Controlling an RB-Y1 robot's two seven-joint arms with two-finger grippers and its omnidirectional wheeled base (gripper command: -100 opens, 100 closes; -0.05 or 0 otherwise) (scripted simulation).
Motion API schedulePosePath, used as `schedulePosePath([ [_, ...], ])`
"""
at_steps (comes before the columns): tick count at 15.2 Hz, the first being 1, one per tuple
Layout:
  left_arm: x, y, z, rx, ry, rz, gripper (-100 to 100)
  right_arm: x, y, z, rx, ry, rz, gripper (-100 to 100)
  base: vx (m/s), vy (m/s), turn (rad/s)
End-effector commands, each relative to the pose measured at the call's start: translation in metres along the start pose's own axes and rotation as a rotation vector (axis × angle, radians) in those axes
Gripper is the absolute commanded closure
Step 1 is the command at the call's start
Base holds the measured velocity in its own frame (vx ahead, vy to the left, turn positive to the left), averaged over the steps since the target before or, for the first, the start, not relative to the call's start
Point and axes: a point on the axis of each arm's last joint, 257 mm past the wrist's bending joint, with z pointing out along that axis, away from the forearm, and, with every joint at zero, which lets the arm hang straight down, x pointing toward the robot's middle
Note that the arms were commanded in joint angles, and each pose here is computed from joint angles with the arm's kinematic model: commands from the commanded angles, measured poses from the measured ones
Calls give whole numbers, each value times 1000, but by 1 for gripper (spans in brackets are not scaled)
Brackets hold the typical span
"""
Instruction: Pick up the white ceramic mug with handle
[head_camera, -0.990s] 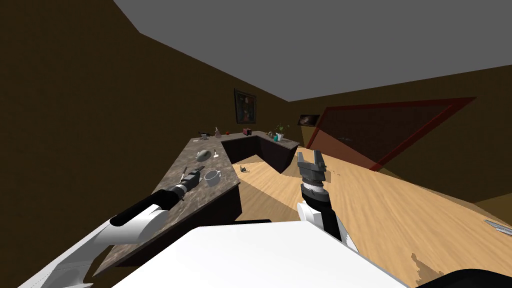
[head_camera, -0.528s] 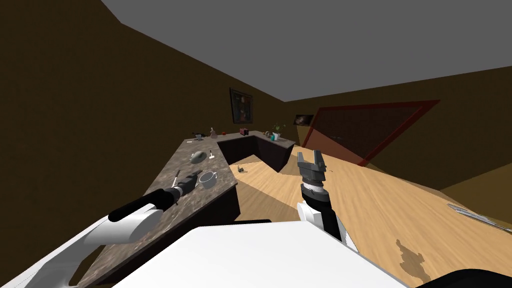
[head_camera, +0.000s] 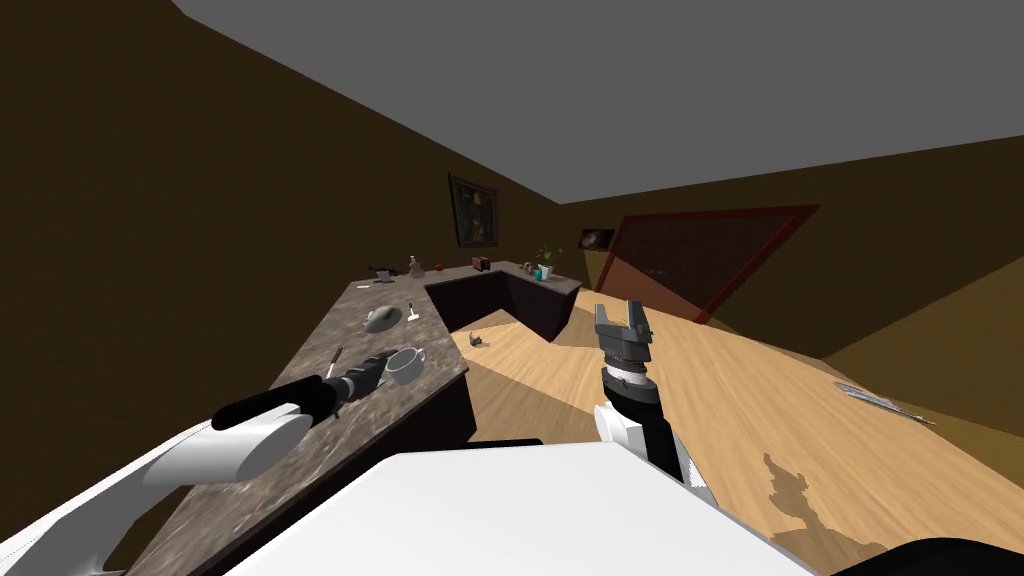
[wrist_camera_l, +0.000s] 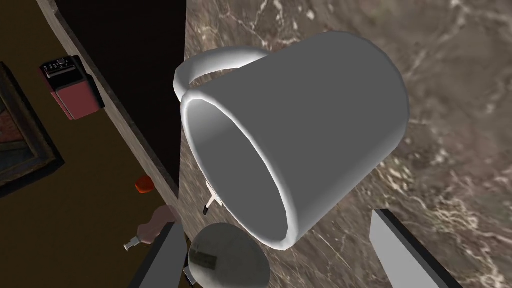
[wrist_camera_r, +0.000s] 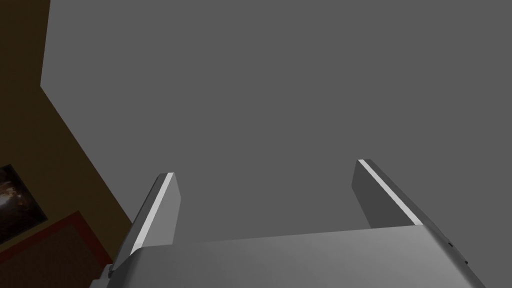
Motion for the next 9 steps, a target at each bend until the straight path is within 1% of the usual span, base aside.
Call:
schedulePosePath([
  [1,-5,14,-1,-60,6,-2,-100,0,0,0,0,0,0,0,1,-12,-163],
  [2,-5,16,-1,-68,7,-2,-100,0,0,0,0,0,0,0,0,-6,-66],
  [3,-14,24,-3,-112,11,-6,-100,0,0,0,0,0,0,0,0,-13,-166],
  [4,-13,30,-4,-134,14,-6,-100,0,0,0,0,0,0,0,1,-12,-167],
  [5,-13,32,-4,-142,15,-6,-100,0,0,0,0,0,0,0,2,-5,-48],
  [6,-21,39,-7,-183,18,-10,-100,0,0,0,0,0,0,0,3,-14,-160],
  [7,-21,44,-8,-204,21,-10,-100,0,0,0,0,0,0,0,3,-13,-164],
  [8,-20,46,-9,-214,22,-10,-100,0,0,0,0,0,0,0,2,-6,-40],
  [9,-29,53,-13,-255,25,-14,-100,0,0,0,0,0,0,0,4,-13,-135],
])
